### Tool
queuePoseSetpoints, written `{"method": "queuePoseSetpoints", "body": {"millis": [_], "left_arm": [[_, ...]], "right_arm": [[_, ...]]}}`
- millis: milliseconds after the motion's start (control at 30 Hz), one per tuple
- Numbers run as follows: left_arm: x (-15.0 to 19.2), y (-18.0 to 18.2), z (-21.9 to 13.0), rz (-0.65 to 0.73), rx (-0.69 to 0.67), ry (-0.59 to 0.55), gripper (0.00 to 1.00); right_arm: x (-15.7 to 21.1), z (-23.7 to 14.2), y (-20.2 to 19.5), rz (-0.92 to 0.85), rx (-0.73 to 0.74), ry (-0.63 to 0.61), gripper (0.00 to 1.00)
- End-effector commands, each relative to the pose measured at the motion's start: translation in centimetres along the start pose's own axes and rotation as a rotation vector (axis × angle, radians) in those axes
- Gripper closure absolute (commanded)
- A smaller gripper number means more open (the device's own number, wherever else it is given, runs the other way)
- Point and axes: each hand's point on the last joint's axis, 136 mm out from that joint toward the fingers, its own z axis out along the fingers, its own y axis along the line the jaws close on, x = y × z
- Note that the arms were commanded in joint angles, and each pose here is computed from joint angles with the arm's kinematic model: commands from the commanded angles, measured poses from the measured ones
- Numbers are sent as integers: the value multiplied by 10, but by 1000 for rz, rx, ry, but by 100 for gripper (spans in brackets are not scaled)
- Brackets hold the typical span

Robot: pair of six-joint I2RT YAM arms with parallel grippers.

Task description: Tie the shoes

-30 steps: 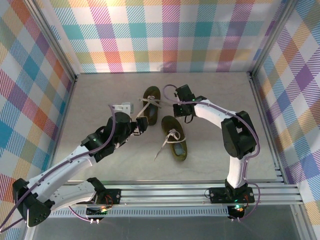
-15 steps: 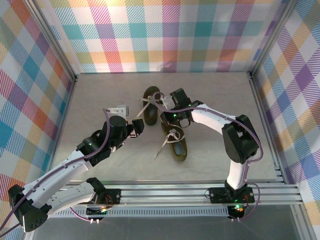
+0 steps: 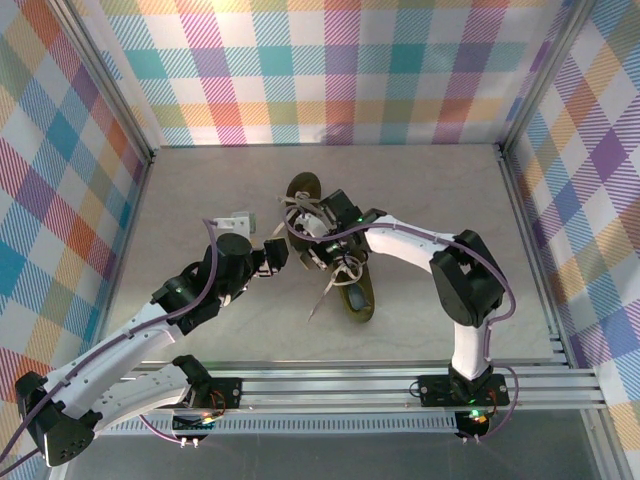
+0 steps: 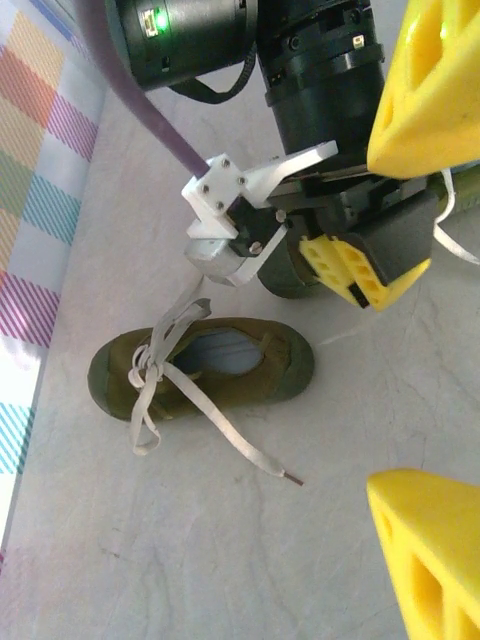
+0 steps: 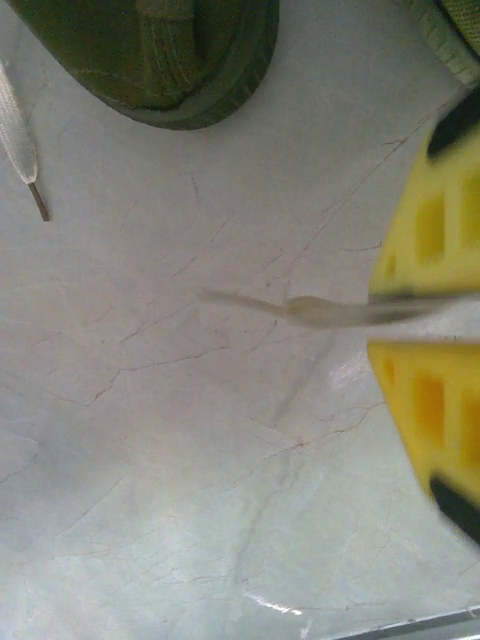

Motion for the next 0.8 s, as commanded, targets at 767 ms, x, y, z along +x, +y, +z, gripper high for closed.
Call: {"method": "queuePoseSetpoints", "body": {"millis": [767], "left_arm": [[84, -109, 108, 315, 228, 339, 46]], "right_arm": [[87, -95, -64, 937, 354, -144, 58]]}}
